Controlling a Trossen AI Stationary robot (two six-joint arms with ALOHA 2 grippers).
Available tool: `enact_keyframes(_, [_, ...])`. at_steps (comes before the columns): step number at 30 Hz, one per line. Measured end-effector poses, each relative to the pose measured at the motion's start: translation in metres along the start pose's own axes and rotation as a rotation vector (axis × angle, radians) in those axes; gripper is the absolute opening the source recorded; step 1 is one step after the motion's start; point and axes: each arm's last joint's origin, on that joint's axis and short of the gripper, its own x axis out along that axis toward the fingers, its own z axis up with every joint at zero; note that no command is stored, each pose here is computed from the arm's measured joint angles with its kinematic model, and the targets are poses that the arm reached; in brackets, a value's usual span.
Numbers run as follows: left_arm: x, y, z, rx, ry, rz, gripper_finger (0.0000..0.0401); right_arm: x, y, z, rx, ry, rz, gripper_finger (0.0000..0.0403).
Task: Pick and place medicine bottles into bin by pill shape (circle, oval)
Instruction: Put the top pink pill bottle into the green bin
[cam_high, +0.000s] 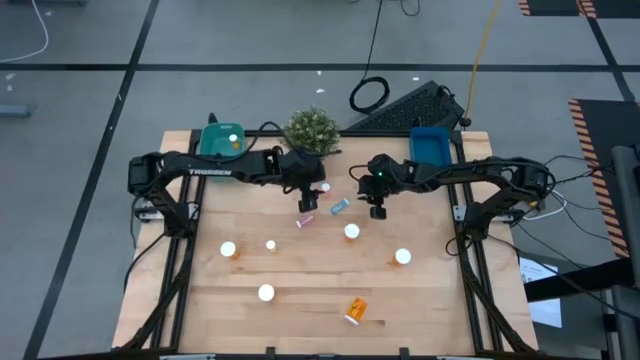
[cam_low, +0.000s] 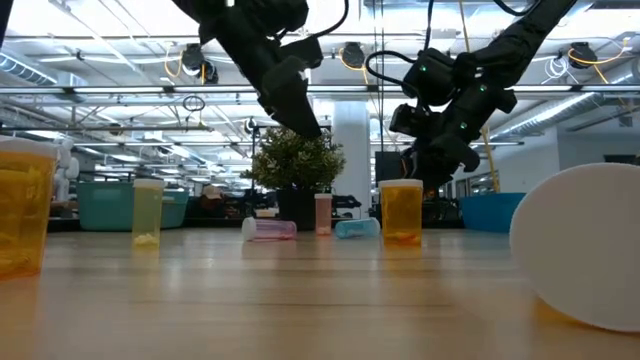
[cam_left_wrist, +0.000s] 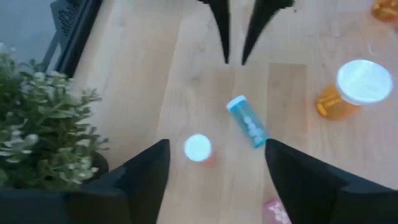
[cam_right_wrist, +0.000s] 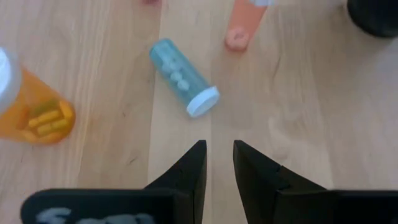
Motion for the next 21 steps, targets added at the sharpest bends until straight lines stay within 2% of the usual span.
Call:
enact_keyframes(5, [0.01, 0.009, 0.001, 0.003, 0.049, -0.002, 0.0339, 0.0, -0.001, 0.001, -0.044, -0.011, -0.007, 0.0075])
enact_keyframes(8, [0.026, 0.01, 0.003, 0.027, 0.114, -0.01, 0.0351, 0.0, -0.002, 0.001, -0.066, -0.015, -0.012, 0.0075])
enact_keyframes(14, [0.051, 0.016, 0.004, 0.033, 0.192, -0.005, 0.0332, -0.001, -0.006, -0.003, -0.069, 0.014, -0.012, 0.0075])
enact_keyframes(21, [0.064, 0.019, -0.003, 0.016, 0.216, -0.01, 0.0307, -0.004, -0.01, -0.013, -0.069, 0.092, 0.005, 0.0075])
